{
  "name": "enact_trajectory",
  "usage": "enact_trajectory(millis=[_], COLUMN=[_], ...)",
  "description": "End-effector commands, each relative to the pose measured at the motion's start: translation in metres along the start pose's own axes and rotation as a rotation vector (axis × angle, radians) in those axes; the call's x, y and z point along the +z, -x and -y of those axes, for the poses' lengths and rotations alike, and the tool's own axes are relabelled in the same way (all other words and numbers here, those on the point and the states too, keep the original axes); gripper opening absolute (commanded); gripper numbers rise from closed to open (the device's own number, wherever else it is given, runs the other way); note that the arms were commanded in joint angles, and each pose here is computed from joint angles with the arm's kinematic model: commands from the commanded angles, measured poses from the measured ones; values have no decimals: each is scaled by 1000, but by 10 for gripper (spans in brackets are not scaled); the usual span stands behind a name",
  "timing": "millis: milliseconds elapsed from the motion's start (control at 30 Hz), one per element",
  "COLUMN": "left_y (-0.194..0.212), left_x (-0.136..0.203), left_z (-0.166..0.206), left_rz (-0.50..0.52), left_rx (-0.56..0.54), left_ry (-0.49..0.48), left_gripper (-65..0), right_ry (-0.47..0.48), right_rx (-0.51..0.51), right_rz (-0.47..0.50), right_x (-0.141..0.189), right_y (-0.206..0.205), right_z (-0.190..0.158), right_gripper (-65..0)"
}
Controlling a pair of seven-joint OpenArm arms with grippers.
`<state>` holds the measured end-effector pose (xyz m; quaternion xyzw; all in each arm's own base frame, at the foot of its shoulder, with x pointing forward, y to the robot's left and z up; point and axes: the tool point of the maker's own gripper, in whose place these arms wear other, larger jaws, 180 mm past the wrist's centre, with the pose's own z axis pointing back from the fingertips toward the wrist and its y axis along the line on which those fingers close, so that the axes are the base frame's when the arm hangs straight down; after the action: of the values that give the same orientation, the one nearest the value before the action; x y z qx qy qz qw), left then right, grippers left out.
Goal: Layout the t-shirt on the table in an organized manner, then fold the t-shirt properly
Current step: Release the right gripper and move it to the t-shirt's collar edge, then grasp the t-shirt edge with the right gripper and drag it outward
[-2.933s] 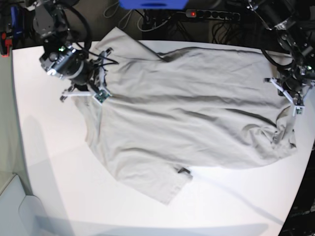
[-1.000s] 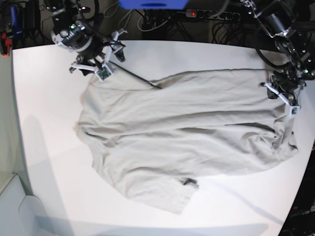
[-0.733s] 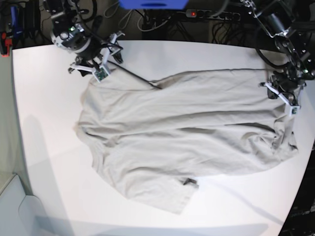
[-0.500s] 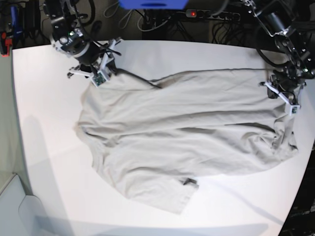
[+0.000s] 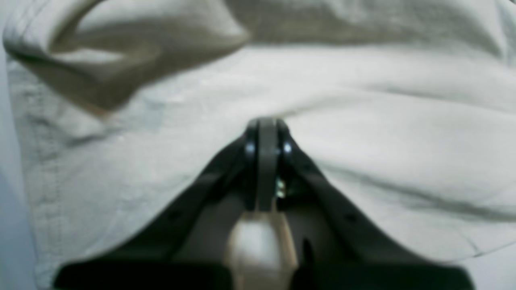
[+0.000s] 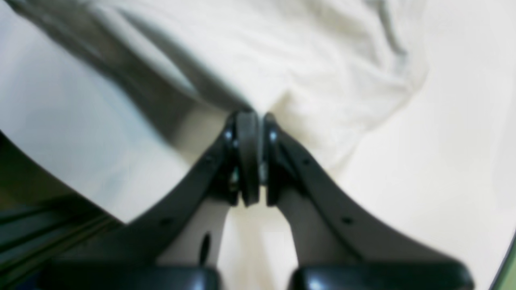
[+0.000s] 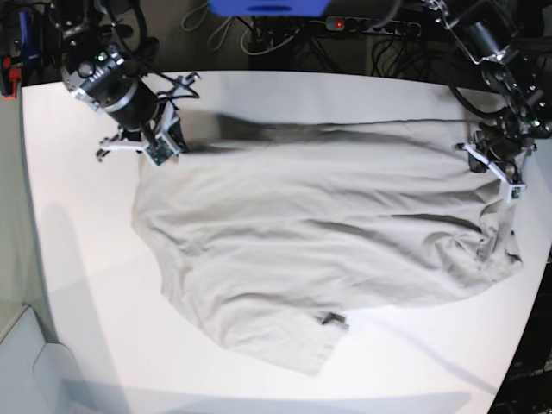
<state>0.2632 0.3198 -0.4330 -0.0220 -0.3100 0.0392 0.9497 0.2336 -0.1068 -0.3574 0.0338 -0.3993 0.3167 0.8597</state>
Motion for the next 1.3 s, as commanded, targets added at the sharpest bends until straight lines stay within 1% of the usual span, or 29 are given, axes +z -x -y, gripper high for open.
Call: enact_trajectory(millis=[0, 100, 200, 433, 567, 633, 700, 767, 867, 933, 1000, 1033, 1133, 1267], left_y=[12, 12, 14, 20, 13, 9, 12, 8, 12, 12, 13, 13, 12, 12], left_x=[2, 2, 3, 5, 9, 12, 15, 18, 19, 19, 19, 19, 19, 19], left_z=[-8, -8, -8, -8, -7, -7, -5, -5, -4, -4, -3, -3, -3, -3], left_rz=[-66, -66, -75, -81, -62, -51, -50, -38, -45, -44, -46, -46, -44, -43], left_rx=[-19, -19, -19, -21, -35, -44, -51, -62, -62, -64, -62, -62, -63, -64], left_ry=[-30, -30, -30, -33, -43, -49, -52, -61, -61, -62, -59, -59, -61, -61], left_gripper=[-648, -648, -648, -648, -648, -648, -648, -648, -648, -648, -648, -648, -648, -648], right_ry=[22, 16, -15, -60, -100, -122, -160, -186, -212, -219, -218, -210, -161, -115], right_rx=[30, 112, 169, 210, 263, 289, 320, 348, 370, 391, 392, 389, 343, 272], right_rz=[81, 97, 129, 113, 120, 96, 69, 47, 48, 69, 100, 96, 82, 36], right_x=[1, -10, -20, -51, -73, -88, -105, -115, -117, -113, -105, -103, -102, -108], right_y=[-29, -58, -83, -95, -115, -118, -120, -121, -122, -128, -134, -131, -125, -110], right_z=[11, 20, 15, 11, 2, -2, -14, -24, -36, -42, -44, -41, -16, 11], right_gripper=[-650, -650, -650, -650, -650, -646, -598, -526, -428, -386, -366, -363, -361, -360])
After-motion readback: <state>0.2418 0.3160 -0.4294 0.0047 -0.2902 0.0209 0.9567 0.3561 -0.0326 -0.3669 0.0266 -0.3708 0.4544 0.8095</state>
